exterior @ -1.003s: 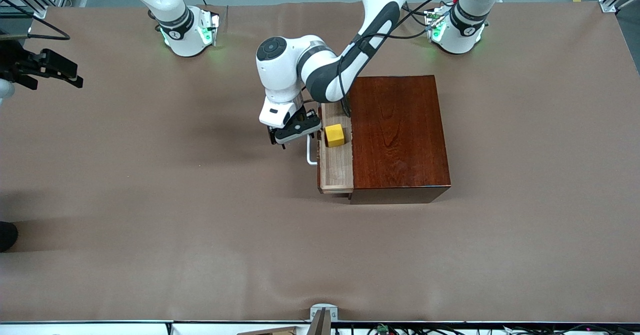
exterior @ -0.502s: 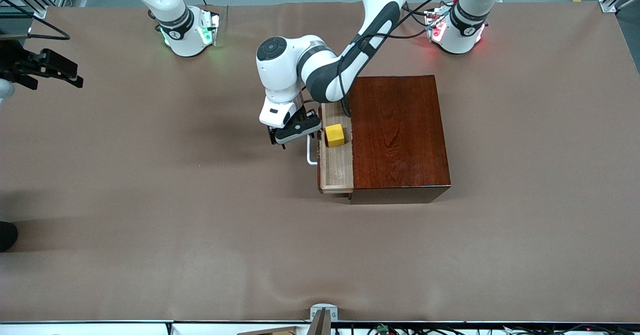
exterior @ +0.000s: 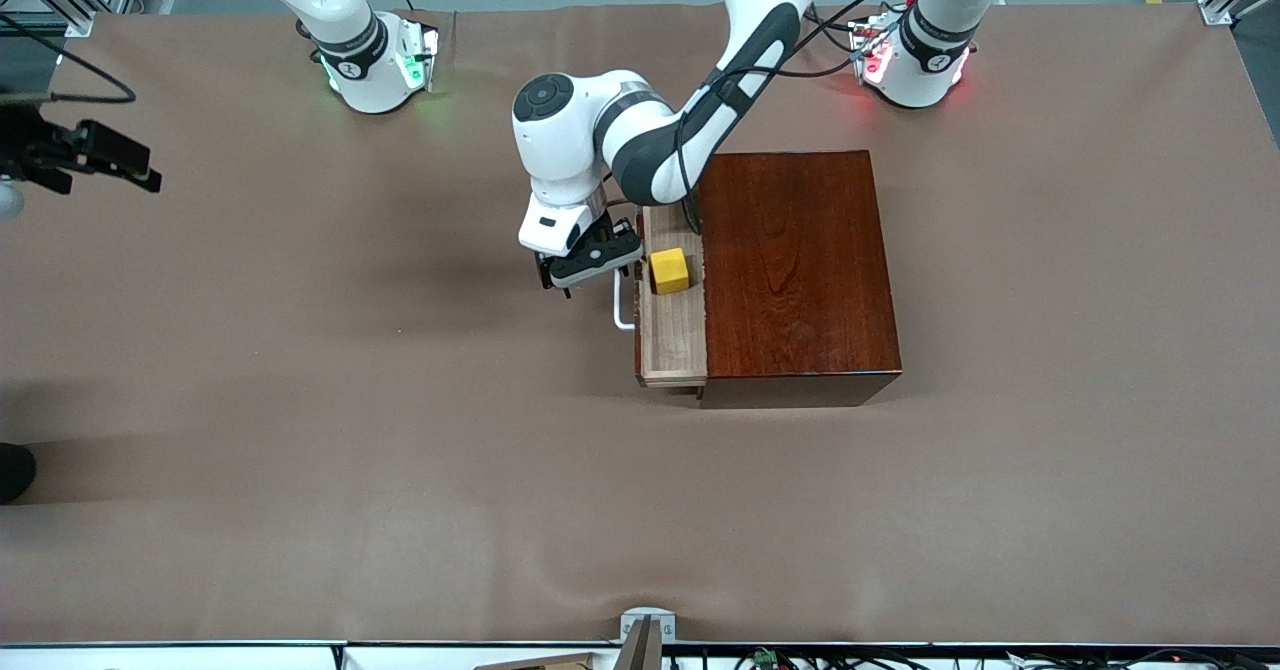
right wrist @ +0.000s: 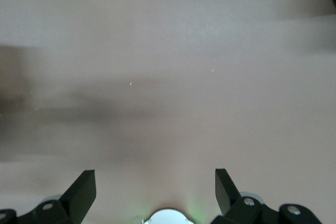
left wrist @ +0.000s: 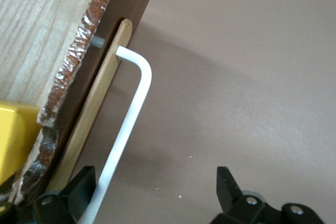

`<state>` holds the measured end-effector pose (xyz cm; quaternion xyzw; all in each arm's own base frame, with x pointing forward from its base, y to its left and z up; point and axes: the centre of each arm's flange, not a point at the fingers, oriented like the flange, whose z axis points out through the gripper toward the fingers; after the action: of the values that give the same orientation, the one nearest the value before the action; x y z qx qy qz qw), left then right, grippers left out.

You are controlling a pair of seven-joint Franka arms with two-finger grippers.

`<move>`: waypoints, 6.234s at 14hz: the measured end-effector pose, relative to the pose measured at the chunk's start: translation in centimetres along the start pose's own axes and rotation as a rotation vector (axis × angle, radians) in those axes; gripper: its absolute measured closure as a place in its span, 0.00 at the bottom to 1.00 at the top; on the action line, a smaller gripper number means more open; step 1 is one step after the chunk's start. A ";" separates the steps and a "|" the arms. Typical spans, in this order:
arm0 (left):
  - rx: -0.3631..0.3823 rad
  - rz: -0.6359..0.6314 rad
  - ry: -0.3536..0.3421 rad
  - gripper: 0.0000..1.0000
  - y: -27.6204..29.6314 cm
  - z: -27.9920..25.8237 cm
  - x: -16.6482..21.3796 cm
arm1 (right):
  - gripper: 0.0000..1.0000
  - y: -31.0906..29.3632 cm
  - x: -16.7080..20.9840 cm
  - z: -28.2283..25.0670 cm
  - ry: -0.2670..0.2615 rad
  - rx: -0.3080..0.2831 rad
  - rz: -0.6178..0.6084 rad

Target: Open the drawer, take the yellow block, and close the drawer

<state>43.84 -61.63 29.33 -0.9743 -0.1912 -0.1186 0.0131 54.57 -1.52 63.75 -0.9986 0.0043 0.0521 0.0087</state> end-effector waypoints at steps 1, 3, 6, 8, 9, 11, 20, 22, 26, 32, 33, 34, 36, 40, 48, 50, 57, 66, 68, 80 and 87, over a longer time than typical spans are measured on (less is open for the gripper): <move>0.001 0.000 0.000 0.00 0.0 -0.1 0.0 | 0.00 0.3 0.6 0.5 0.002 0.000 0.006; 0.001 0.000 0.000 0.00 0.0 -0.1 0.0 | 0.00 0.7 1.2 1.2 -0.002 0.000 0.012; 0.001 0.000 0.000 0.00 0.0 -0.1 0.0 | 0.00 1.4 1.6 1.4 0.005 0.000 0.024; -0.094 -0.037 -0.032 0.00 1.3 -1.9 -0.5 | 0.00 1.7 1.6 1.4 0.006 0.001 0.030; -0.138 -0.050 -0.046 0.00 2.1 -3.5 -1.1 | 0.00 1.7 1.6 1.4 0.006 0.001 0.030; -0.180 -0.063 -0.062 0.00 2.8 -5.7 -1.7 | 0.00 1.6 1.6 1.4 0.006 0.001 0.028; -0.152 -0.064 -0.029 0.00 -0.2 -15.1 5.4 | 0.00 -0.4 1.4 1.5 -0.015 0.001 0.167; -0.110 -0.035 -0.016 0.00 -3.7 -20.0 10.0 | 0.00 -2.5 1.3 1.6 -0.023 -0.005 0.289; 0.004 0.014 -0.028 0.00 -10.7 -25.0 16.8 | 0.00 -8.2 0.9 1.9 -0.025 -0.022 0.518; 0.091 0.149 -0.066 0.00 -21.1 -29.7 25.5 | 0.00 -13.6 1.9 5.5 -0.075 -0.076 0.787; 0.095 0.178 -0.069 0.00 -23.3 -30.3 27.1 | 0.00 -13.8 2.0 5.8 -0.080 -0.077 0.804; 0.100 0.210 -0.073 0.00 -25.6 -30.7 28.6 | 0.00 -14.0 2.0 5.9 -0.087 -0.070 0.841; 0.111 0.275 -0.086 0.00 -30.1 -31.1 31.0 | 0.00 -14.4 2.1 6.0 -0.110 -0.037 0.917; 0.090 0.380 -0.132 0.00 -38.0 -31.2 35.1 | 0.00 -16.1 2.8 7.6 -0.173 -0.004 0.993; 0.016 0.414 -0.230 0.00 -49.0 -28.1 40.9 | 0.00 -29.6 2.6 12.4 -0.183 0.051 1.234; 0.015 0.413 -0.231 0.00 -49.2 -28.1 41.0 | 0.00 -30.5 2.9 13.1 -0.217 0.077 1.268; -0.018 0.454 -0.279 0.00 -47.4 -26.7 38.1 | 0.00 -38.7 2.0 17.3 -0.200 0.124 1.404; -0.007 0.425 -0.263 0.00 -45.9 -27.8 35.2 | 0.00 -47.1 -0.1 25.2 -0.194 0.116 1.490; -0.003 0.418 -0.262 0.00 -46.2 -27.7 35.4 | 0.00 -47.8 -0.2 26.4 -0.193 0.113 1.487; -0.005 0.387 -0.240 0.00 -47.6 -28.6 36.4 | 0.07 -51.4 -2.9 33.4 -0.137 0.022 1.439; 0.000 0.354 -0.242 0.00 -49.3 -29.2 37.2 | 0.44 -51.6 -2.1 31.0 -0.053 0.065 1.405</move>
<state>52.15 -4.30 65.55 -0.9998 -0.0172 0.0032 0.0107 49.73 50.63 34.06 -0.7572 0.6494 0.0696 0.0030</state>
